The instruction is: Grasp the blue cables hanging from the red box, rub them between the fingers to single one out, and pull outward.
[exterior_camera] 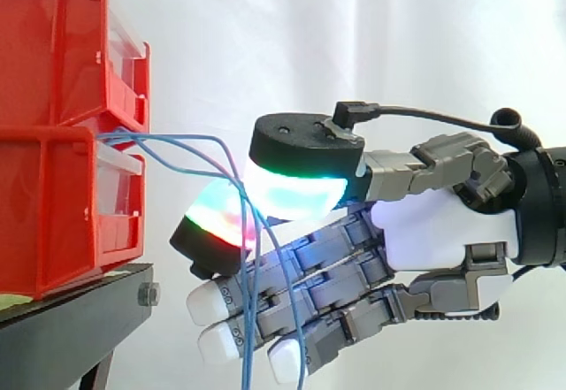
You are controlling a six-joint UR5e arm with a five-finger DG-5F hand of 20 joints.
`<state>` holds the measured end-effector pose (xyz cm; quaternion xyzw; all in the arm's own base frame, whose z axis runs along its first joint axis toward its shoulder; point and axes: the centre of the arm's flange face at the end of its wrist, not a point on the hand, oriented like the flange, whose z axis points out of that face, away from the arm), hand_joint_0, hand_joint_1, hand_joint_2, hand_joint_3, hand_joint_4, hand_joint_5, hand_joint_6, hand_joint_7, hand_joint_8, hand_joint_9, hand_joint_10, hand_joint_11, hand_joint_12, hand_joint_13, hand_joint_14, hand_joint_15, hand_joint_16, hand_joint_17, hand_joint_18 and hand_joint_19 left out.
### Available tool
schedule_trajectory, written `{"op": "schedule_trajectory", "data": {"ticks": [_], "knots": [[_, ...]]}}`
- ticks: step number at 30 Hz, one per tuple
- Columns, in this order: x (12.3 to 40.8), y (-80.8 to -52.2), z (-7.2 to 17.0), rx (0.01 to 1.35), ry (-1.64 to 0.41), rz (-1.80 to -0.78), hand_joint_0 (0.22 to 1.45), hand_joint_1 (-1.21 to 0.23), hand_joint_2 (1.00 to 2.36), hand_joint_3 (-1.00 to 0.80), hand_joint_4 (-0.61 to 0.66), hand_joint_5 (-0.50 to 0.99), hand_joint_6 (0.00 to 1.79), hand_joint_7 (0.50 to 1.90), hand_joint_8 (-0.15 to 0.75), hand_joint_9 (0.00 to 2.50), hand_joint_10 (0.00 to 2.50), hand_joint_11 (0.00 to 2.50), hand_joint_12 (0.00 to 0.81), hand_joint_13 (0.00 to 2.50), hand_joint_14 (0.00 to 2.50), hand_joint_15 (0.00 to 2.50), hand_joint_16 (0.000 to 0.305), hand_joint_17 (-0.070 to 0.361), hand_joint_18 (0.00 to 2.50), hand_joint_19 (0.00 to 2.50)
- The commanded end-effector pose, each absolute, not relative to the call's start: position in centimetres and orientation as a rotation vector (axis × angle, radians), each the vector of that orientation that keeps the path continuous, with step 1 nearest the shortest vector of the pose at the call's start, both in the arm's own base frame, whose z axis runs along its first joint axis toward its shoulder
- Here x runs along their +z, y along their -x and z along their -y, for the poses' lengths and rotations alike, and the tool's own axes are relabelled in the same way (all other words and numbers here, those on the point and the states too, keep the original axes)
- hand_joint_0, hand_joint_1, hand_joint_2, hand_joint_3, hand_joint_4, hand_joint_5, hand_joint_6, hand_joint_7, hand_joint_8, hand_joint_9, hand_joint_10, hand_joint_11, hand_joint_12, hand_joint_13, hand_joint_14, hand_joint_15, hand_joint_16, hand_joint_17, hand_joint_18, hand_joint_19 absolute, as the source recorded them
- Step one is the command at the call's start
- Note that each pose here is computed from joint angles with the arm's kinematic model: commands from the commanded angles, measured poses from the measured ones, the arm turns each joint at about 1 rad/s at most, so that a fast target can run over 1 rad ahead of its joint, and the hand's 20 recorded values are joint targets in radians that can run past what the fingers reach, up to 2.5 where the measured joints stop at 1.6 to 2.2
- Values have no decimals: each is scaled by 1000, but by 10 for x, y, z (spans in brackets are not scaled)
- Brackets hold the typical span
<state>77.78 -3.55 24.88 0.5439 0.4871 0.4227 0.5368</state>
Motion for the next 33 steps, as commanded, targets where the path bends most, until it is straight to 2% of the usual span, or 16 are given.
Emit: {"op": "schedule_trajectory", "data": {"ticks": [1,5,12,20,30,33], "knots": [[248,-778,36,1005,-1295,-1159,648,-819,1011,-330,203,-185,788,980,236,715,9,334,326,672,8,239,40,90,689,416],[249,-778,35,1007,-1294,-1160,702,-922,1010,-357,197,-205,817,942,220,664,7,333,322,651,8,228,40,91,682,388],[249,-778,35,1009,-1295,-1158,701,-967,1005,-435,200,-214,824,917,213,620,9,331,318,628,8,225,40,91,674,380],[250,-778,35,1010,-1294,-1157,578,-836,1000,-500,221,-199,815,932,237,689,7,337,327,652,8,235,41,92,681,422],[251,-779,35,1013,-1297,-1152,561,-763,1000,-500,248,-167,797,984,252,772,7,346,338,698,8,237,40,91,712,432],[251,-779,35,1013,-1297,-1152,607,-765,1003,-447,239,-166,802,1023,250,774,9,341,332,704,8,244,39,88,714,429]]}}
